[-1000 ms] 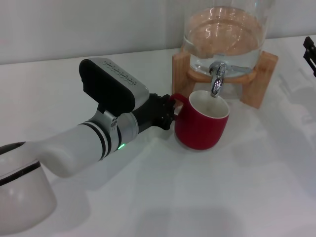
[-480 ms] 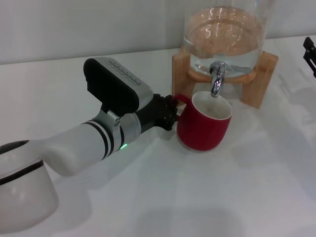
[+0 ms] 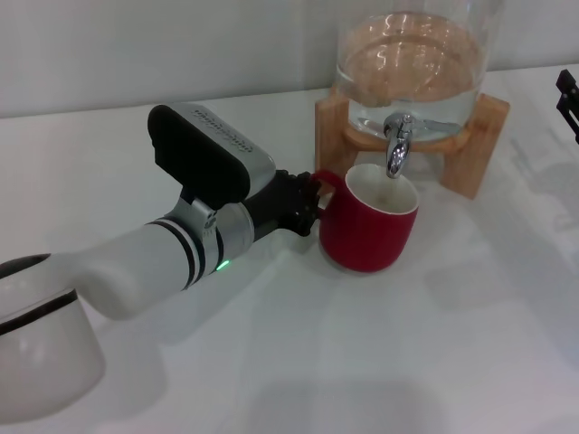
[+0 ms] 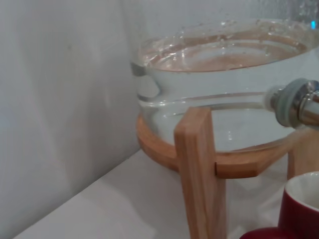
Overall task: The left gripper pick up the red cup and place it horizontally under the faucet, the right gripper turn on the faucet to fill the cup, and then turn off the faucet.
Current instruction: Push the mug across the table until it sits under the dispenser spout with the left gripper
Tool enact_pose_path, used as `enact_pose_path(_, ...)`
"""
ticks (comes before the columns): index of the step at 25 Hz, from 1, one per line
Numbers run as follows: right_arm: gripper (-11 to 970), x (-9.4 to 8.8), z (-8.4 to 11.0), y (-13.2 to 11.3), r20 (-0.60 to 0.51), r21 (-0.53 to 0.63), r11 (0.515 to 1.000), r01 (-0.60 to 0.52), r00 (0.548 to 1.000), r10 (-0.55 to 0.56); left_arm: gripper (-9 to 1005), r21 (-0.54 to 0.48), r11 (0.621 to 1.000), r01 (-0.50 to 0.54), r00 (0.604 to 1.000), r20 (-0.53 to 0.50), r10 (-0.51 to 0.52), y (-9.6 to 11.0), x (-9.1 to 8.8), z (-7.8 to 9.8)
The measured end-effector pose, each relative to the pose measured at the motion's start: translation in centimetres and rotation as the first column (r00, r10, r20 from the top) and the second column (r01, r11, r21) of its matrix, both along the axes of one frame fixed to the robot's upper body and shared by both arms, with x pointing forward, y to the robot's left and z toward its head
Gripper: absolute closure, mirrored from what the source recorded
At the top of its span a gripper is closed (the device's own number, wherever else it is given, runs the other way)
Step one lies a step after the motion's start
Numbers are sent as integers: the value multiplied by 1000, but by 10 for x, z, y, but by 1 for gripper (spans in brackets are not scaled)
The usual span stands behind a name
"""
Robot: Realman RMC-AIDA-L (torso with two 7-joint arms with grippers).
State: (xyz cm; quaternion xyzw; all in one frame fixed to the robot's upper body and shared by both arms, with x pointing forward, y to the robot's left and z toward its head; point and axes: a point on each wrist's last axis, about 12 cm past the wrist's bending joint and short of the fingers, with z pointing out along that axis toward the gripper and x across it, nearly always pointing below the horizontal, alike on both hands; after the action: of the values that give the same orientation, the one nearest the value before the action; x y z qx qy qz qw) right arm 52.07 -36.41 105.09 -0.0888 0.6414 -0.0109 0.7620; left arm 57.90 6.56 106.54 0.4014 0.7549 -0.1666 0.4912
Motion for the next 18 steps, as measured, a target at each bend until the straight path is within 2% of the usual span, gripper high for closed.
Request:
enact_pose_path(7, 356, 0, 0, 0, -1, 0, 1000, -2, 1000, 2, 886, -9, 1000, -29, 999, -25, 29, 2, 7, 0)
enact_pose_path(13, 356, 0, -1, 1, -4, -2, 1000, -8, 1000, 8, 790, -9, 1000, -27, 999, -27, 27, 2, 6, -1)
enact_pose_path(18, 356, 0, -1, 2, -5, -3, 1000, -12, 1000, 12, 796, -13, 1000, -29, 999, -31, 28, 3, 5, -1)
